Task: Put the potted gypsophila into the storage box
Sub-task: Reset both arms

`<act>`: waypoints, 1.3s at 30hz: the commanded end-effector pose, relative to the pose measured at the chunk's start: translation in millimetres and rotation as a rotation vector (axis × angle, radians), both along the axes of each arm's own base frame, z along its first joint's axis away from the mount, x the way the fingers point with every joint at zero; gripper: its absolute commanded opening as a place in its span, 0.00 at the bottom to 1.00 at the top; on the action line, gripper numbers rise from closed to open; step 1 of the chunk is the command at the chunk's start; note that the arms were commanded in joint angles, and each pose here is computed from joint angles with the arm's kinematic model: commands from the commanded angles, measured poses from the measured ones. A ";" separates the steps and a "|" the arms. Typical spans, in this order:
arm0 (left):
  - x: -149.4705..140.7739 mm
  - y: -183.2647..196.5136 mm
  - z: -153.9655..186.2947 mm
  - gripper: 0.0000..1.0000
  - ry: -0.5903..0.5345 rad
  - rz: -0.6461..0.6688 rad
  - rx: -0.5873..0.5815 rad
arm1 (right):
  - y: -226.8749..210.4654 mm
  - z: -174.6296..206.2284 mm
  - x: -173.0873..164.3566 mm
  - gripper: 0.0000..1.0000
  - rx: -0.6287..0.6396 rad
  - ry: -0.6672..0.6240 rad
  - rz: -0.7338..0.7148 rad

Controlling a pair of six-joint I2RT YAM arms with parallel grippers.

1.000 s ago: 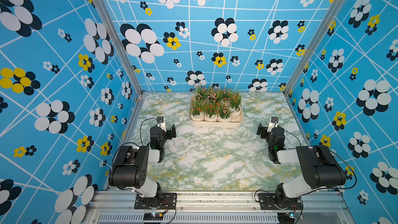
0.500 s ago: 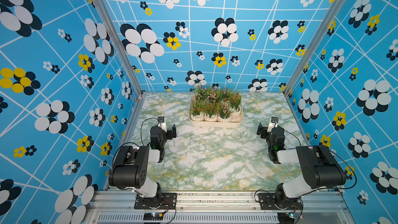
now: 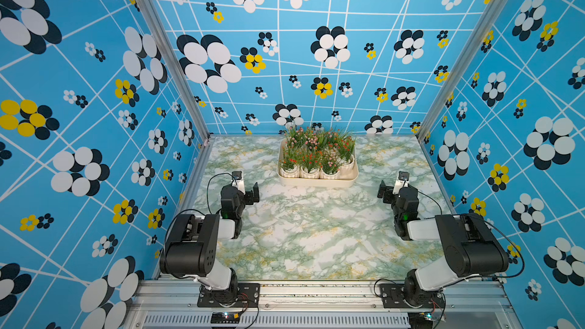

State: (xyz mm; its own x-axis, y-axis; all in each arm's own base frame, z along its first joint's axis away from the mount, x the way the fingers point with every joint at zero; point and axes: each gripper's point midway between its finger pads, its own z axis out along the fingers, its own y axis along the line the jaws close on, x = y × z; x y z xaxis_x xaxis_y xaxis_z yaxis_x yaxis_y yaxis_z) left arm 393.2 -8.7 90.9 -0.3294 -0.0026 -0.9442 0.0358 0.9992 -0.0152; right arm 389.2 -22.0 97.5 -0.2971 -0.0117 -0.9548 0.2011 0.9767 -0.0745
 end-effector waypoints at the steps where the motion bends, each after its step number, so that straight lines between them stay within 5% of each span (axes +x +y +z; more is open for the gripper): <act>1: 5.1 -4.3 6.2 1.00 -0.016 -0.023 0.013 | 0.0 -0.5 3.3 0.99 0.012 0.006 0.002; 20: -11.4 4.5 13.8 0.99 -0.120 0.029 0.012 | -0.3 0.0 3.5 0.99 0.012 0.005 0.001; 31: 1.5 -3.5 7.7 0.99 -0.039 -0.019 0.014 | -23.7 10.2 -22.8 0.99 0.030 -0.130 -0.134; 39: -2.4 -3.7 8.9 0.99 -0.060 -0.020 0.013 | -13.1 4.0 -9.0 0.99 0.022 -0.059 -0.072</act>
State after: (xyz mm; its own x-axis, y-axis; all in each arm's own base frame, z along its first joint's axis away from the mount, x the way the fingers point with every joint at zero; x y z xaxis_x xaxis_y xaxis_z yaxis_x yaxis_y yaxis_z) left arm 392.2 -8.3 99.2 -0.2788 -0.0030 -0.9603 0.0340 0.9993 -0.0130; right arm 370.7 -35.2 95.2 -0.2446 0.0238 -0.9693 0.2784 0.9593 -0.0467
